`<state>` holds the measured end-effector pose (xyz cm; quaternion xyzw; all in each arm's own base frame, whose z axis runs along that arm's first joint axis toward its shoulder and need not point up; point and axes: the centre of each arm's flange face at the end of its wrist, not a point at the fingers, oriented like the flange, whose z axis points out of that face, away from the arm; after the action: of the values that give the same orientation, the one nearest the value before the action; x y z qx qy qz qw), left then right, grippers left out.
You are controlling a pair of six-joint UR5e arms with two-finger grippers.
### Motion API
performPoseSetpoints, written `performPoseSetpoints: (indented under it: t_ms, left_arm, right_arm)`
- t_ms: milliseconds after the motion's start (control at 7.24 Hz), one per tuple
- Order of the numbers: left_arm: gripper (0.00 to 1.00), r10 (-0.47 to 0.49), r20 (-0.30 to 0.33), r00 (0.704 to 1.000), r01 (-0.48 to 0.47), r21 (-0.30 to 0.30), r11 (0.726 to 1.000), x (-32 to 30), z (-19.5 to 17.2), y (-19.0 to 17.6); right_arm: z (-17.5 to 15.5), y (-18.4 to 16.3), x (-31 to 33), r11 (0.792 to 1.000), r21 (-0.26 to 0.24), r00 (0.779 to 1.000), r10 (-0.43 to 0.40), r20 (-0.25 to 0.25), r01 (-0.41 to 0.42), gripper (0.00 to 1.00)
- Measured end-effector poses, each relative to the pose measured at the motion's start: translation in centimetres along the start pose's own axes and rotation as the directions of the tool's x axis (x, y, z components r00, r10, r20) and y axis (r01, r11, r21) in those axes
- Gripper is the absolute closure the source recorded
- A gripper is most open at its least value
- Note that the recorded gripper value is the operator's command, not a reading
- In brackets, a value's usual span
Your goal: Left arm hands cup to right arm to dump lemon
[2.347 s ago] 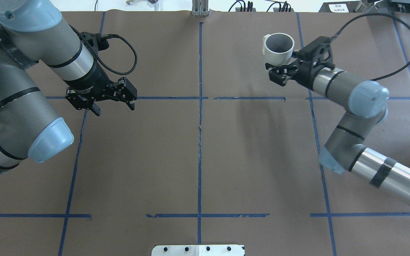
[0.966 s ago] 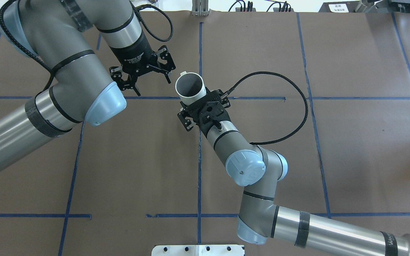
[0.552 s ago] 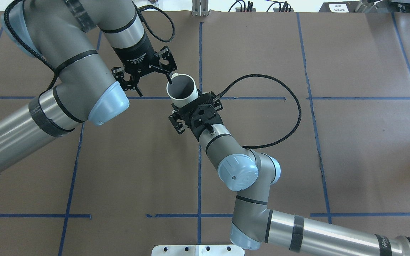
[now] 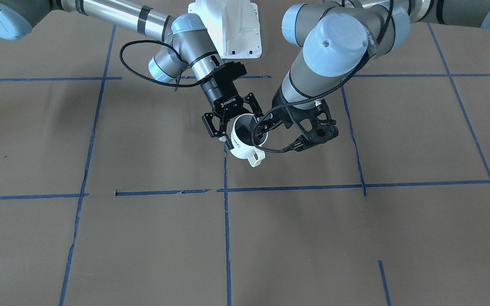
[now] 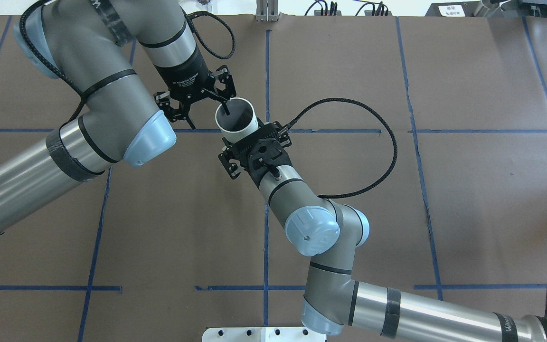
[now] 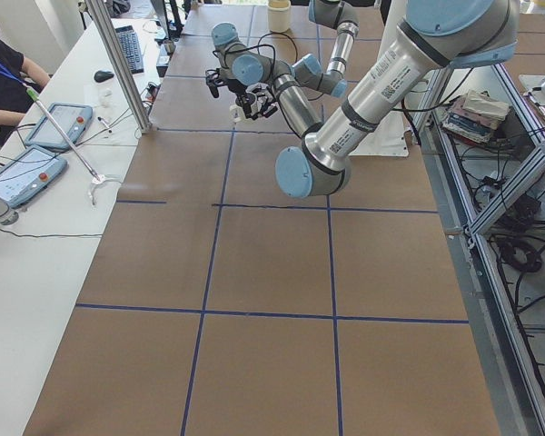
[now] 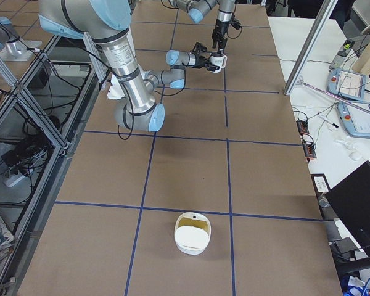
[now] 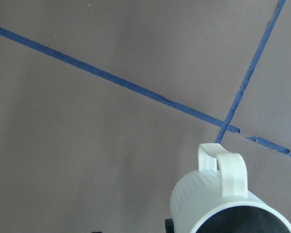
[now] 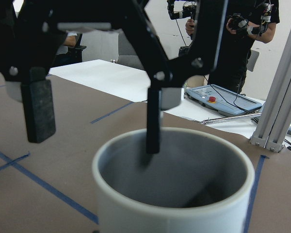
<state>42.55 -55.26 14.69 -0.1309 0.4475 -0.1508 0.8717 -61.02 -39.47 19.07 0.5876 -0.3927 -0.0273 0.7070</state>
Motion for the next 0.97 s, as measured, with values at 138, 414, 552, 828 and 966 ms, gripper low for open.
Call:
performPoseSetpoints:
  t_ms: [138,414,552,828,966]
  left_arm:
    - [0.34,0.001,-0.002,1.000,-0.001,0.000,1.000,0.1,-0.1,0.0]
    - [0.44,0.005,-0.005,1.000,-0.005,-0.003,1.000,0.2,0.0,0.4]
    - [0.46,0.009,-0.006,1.000,-0.009,-0.005,1.000,0.3,0.1,0.6]
    - [0.49,0.022,-0.006,1.000,-0.022,-0.012,1.000,0.5,0.6,1.2]
    - [0.53,0.029,-0.007,1.000,-0.029,-0.016,0.999,0.6,0.9,1.6]
  right_arm:
    - [0.0,0.0,-0.1,1.000,0.000,1.000,0.001,0.002,-0.001,0.48]
    - [-0.1,0.0,-0.2,1.000,-0.001,1.000,0.001,0.002,-0.001,0.48]
    - [-0.1,0.0,-0.2,1.000,0.000,1.000,0.001,0.002,-0.001,0.48]
    - [-0.1,0.0,-0.2,1.000,0.000,1.000,0.001,0.003,-0.001,0.48]
    - [-0.1,0.0,-0.2,1.000,0.000,1.000,0.001,0.003,-0.001,0.47]
